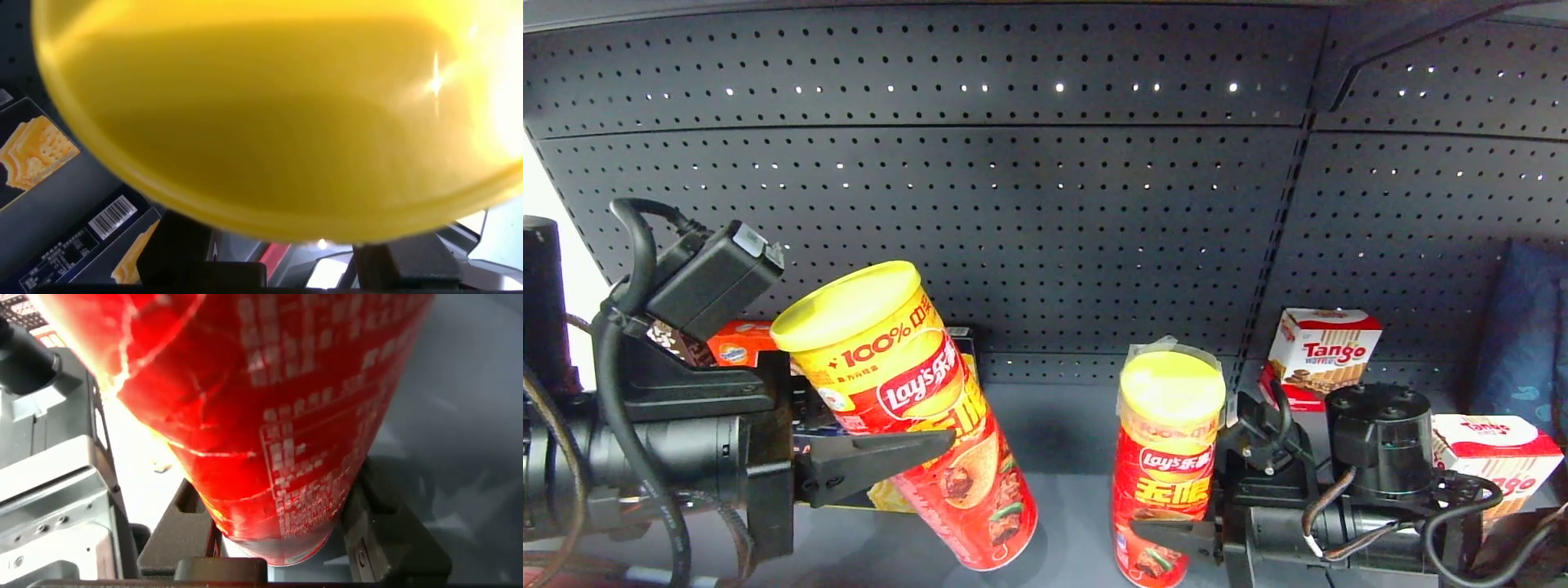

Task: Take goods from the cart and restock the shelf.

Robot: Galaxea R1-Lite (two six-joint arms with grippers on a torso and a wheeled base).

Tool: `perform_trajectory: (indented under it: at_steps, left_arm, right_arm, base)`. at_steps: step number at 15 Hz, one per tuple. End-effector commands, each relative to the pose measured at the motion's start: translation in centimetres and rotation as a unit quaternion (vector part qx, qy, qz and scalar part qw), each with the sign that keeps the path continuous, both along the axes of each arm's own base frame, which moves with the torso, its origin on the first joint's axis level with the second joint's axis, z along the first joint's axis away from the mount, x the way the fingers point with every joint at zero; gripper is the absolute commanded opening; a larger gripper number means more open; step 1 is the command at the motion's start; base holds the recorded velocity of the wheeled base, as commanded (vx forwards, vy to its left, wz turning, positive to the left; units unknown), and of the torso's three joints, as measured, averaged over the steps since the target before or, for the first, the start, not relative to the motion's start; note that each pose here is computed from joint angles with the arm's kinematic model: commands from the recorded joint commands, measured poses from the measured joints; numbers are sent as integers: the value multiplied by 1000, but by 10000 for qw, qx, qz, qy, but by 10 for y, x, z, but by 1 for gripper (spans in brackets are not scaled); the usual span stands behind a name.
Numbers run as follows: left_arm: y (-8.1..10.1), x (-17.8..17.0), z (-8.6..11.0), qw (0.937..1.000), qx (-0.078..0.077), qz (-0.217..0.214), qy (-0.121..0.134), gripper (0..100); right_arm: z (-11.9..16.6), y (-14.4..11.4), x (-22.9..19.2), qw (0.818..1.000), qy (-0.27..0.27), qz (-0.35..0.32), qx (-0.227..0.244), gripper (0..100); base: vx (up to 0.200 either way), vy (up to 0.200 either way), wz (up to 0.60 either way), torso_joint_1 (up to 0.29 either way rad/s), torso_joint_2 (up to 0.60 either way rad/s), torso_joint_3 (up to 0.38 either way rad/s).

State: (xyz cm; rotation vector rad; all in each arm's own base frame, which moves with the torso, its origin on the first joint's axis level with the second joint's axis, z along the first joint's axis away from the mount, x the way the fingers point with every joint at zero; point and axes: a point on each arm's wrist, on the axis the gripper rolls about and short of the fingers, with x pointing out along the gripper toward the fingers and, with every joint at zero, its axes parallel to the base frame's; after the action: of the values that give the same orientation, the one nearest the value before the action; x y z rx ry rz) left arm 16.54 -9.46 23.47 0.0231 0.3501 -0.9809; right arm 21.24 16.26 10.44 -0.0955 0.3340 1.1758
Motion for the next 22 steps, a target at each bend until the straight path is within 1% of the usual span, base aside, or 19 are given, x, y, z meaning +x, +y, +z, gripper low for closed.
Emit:
perform_trajectory:
  at_steps: [1,7,8,14,18,20,22]
  left_arm:
    - [0,0,-1,10000,6,0,14,0]
    - [0,0,-1,10000,6,0,14,0]
    - [0,0,-1,10000,6,0,14,0]
    - [1,-1,-3,10000,23,0,48,0]
    - [1,-2,-5,10000,40,0,83,0]
    - [2,-3,-5,10000,33,0,69,0]
    - [3,-5,-5,10000,30,0,62,0]
  right_arm:
    - [-7,5,9,10000,3,-13,3,0]
    - [-10,7,19,10000,9,-88,-8,0]
    - [-10,7,19,9999,1,-100,-13,100]
    - [-11,2,17,9999,33,-146,-35,100]
    - [-5,-9,10,9997,-58,-237,-3,100]
    - [1,-16,8,9993,-148,-334,47,100]
    - [20,-24,3,9979,-451,-397,242,100]
  base:
    - [0,0,0,0,0,0]
    - [0,0,0,0,0,0]
    - [0,0,0,0,0,0]
    - [0,0,0,0,0,0]
    - [0,0,0,0,0,0]
    - [0,0,0,0,0,0]
    - [0,0,0,0,0,0]
